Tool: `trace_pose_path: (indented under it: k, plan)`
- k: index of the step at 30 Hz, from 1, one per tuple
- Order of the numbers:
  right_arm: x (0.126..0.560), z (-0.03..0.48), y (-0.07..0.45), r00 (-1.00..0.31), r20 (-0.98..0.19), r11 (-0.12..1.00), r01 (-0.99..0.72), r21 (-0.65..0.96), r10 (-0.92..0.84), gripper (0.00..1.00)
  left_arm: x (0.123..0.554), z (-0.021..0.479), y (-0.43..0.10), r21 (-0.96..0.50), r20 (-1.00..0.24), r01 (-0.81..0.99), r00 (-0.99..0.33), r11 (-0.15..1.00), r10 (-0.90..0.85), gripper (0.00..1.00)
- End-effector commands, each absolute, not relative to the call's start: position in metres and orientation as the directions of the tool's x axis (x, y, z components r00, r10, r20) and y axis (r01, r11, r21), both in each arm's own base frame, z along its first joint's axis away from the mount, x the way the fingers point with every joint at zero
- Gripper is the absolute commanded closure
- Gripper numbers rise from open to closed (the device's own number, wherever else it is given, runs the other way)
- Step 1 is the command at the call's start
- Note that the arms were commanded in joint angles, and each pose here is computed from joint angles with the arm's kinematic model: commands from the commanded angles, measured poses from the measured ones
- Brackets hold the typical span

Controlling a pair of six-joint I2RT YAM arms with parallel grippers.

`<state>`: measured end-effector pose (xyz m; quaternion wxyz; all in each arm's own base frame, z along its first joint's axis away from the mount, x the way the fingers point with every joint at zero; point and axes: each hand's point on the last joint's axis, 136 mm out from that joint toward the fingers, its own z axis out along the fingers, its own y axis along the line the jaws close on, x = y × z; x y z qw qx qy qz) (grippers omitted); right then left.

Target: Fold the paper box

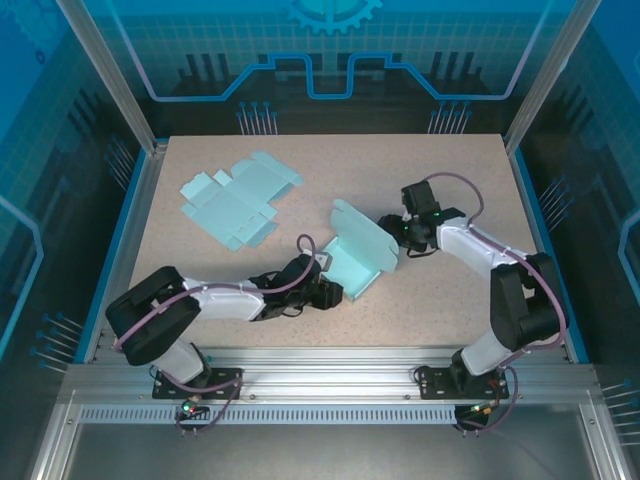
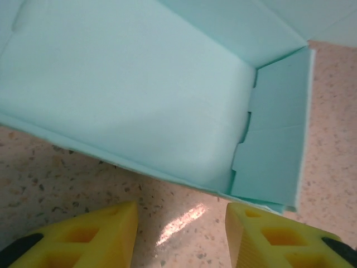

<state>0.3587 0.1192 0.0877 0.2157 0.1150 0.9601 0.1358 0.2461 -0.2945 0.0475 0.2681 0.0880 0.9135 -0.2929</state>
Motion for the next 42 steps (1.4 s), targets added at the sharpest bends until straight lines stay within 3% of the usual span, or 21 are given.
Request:
trace_pose_path:
  k: [1, 3, 5, 11, 17, 25, 42]
  plan:
    - [0.335, 0.112, 0.082, -0.881, -0.399, 0.962, 0.192, 0.192, 0.255, 0.17, 0.256, 0.078, -0.275, -0.453, -0.626, 0.297, -0.778, 0.840, -0.062, 0.49]
    - [0.316, 0.123, 0.066, -0.868, -0.421, 0.965, 0.223, 0.140, 0.262, 0.13, 0.262, 0.092, -0.255, -0.378, -0.668, 0.284, -0.743, 0.881, -0.047, 0.44]
    - [0.294, 0.128, 0.054, -0.858, -0.433, 0.961, 0.249, 0.118, 0.276, 0.01, 0.273, 0.107, -0.232, -0.334, -0.694, 0.249, -0.718, 0.909, -0.059, 0.41]
    - [0.234, 0.130, 0.047, -0.834, -0.427, 0.936, 0.290, 0.201, 0.350, 0.00, 0.309, 0.126, -0.201, -0.417, -0.675, 0.227, -0.726, 0.880, -0.133, 0.31]
    - [0.199, 0.132, 0.060, -0.799, -0.425, 0.887, 0.272, 0.374, 0.425, 0.00, 0.338, 0.116, -0.222, -0.468, -0.654, 0.317, -0.752, 0.825, -0.082, 0.28]
    - [0.194, 0.119, 0.084, -0.826, -0.377, 0.846, 0.205, 0.493, 0.420, 0.00, 0.343, 0.092, -0.266, -0.616, -0.557, 0.358, -0.827, 0.702, -0.067, 0.29]
    - [0.231, 0.159, 0.074, -0.719, -0.521, 0.836, 0.153, 0.527, 0.460, 0.00, 0.271, 0.073, -0.303, -0.707, -0.488, 0.331, -0.868, 0.624, -0.093, 0.31]
